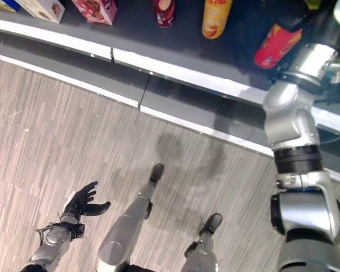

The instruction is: Put the goods on the table back onto the shelves and tidy them up.

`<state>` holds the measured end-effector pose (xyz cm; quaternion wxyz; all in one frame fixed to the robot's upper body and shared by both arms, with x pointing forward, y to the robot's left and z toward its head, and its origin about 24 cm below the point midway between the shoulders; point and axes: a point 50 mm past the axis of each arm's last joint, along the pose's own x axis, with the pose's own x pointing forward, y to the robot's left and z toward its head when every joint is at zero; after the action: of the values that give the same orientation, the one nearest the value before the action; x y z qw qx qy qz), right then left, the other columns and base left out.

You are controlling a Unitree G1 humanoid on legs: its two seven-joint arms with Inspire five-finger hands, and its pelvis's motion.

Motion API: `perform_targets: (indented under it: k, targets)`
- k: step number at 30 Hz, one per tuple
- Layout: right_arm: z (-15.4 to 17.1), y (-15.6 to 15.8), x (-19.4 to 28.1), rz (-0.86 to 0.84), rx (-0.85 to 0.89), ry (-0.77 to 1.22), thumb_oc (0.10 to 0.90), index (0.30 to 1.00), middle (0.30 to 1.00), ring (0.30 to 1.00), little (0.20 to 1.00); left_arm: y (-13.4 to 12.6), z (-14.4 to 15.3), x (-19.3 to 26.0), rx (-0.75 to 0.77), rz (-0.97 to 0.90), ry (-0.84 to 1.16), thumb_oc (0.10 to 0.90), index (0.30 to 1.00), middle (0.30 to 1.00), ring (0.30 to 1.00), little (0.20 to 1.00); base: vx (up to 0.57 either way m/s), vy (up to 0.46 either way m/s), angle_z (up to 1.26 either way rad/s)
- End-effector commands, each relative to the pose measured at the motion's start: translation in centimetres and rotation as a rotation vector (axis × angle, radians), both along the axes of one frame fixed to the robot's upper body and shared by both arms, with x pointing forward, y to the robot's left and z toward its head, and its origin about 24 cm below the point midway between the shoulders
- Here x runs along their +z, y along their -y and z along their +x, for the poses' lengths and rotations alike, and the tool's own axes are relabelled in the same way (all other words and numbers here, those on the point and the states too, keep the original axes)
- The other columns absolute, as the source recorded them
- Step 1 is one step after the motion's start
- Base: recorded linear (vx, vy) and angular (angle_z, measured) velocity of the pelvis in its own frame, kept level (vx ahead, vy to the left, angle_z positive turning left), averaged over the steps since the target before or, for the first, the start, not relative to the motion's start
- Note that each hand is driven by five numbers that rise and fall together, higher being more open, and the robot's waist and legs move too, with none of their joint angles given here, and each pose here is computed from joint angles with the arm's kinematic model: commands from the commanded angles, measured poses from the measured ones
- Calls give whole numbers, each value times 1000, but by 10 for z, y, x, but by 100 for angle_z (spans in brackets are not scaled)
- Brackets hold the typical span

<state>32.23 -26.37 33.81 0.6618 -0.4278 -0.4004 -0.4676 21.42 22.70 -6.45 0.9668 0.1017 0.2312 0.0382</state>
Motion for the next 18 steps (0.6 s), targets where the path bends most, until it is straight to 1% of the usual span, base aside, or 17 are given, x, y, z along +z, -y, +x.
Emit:
perform_targets:
  k: [1,7,8,9,10,11,12,13,14,15,16,17,18]
  targets:
    - [-19,-6,6,-112,4,118,800,900,900,900,900,-24,-22,-8,8,111,-73,800,900,900,900,900,30,-11,-7]
    - [-23,-13,-24,-95,94,63,800,900,900,900,900,-27,-31,-19,54,110,-135,800,900,900,900,900,71,-6,0]
    - [-29,-20,-46,-65,190,22,800,900,900,900,900,-28,-37,-26,83,111,-174,800,900,900,900,900,91,-15,3]
    - [-30,-20,-47,-62,190,20,800,900,900,900,900,-29,-37,-26,83,114,-176,800,900,900,900,900,114,-8,2]
    - [-38,-26,-66,-29,274,-13,800,900,900,900,900,-28,-41,-30,101,108,-197,800,900,900,900,900,81,-1,-7]
    - [-45,-29,-74,-12,318,-25,800,900,900,900,900,-30,-44,-32,114,111,-211,800,900,900,900,900,82,-1,-5]
    - [-47,-28,-76,-9,317,-30,800,900,900,900,900,-30,-45,-32,112,115,-214,800,900,900,900,900,105,5,-10]
    - [-66,-28,-95,-24,365,-85,800,900,900,900,900,-37,-55,-40,159,119,-264,800,900,900,900,900,122,15,-2]
    - [-79,-35,-114,41,495,-144,800,900,900,900,900,-40,-62,-44,189,120,-292,800,900,900,900,900,131,26,3]
    - [-84,-37,-123,80,558,-181,800,900,900,900,900,-41,-67,-46,204,118,-309,800,900,900,900,900,95,38,-30]
    - [-90,-39,-145,166,665,-288,800,900,900,900,900,-46,-76,-51,223,126,-351,800,900,900,900,900,52,28,-43]
    - [-91,-38,-145,168,667,-290,800,900,900,900,900,-46,-77,-52,222,127,-353,800,900,900,900,900,75,38,-63]
    - [-98,-37,-164,273,762,-372,800,900,900,900,900,-51,-85,-55,248,129,-386,800,900,900,900,900,39,18,-45]
